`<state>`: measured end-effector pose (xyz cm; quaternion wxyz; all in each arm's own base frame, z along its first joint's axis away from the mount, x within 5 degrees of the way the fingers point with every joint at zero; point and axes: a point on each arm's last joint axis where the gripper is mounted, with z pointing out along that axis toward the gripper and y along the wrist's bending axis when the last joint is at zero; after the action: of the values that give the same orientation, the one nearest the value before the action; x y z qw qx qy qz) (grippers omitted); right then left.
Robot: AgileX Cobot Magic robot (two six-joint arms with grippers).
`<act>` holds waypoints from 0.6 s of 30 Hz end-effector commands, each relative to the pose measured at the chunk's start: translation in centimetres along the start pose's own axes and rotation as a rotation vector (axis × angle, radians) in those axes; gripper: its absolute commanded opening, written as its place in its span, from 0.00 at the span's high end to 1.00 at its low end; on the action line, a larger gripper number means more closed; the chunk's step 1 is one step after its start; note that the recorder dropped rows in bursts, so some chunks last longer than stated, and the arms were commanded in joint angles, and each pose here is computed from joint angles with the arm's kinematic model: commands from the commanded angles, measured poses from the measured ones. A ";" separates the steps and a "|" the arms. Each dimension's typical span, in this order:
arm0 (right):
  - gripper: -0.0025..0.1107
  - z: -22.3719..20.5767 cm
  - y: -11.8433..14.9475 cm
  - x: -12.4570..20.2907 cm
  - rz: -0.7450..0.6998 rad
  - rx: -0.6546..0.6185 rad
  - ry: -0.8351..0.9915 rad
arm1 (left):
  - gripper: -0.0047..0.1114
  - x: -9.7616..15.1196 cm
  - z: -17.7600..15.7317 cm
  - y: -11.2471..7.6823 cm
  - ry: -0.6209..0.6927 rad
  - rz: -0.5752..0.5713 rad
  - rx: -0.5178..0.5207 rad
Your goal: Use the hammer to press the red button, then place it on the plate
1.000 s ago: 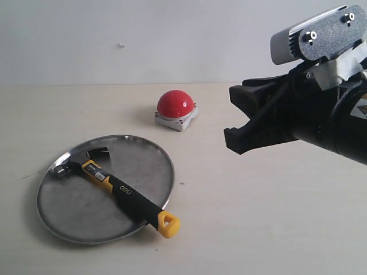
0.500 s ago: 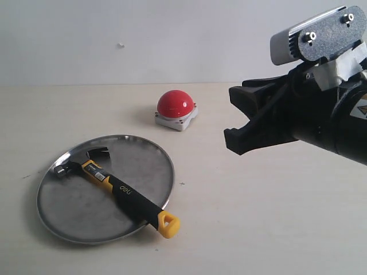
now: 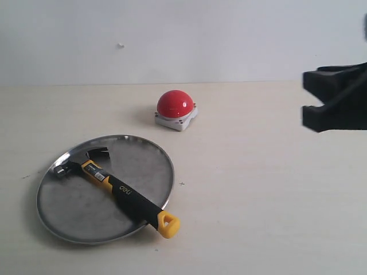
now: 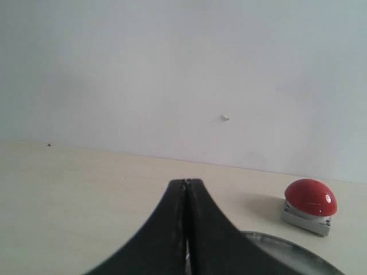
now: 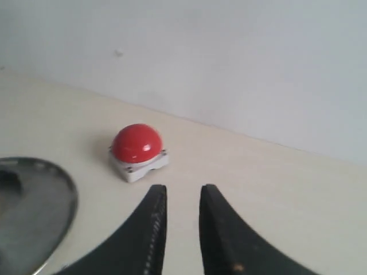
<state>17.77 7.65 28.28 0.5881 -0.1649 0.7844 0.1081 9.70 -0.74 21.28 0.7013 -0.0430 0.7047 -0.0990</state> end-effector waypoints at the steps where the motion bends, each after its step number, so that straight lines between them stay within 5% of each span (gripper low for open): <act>1: 0.79 -3.8 -3.2 1.1 0.129 0.187 -0.086 | 0.96 0.1 0.0 0.0 0.004 0.000 0.005; 6: 0.79 -7.4 -4.5 3.0 0.207 0.346 -0.190 | 0.96 0.1 0.0 0.0 0.004 0.000 0.005; 18: 0.79 -8.8 -3.9 4.5 0.189 0.353 -0.229 | 0.96 0.1 0.0 0.0 0.004 0.000 0.005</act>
<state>10.49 0.31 26.83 0.6809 0.0303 0.7303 0.0461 9.70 -0.74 21.28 0.7013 -0.0430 0.7047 -0.0990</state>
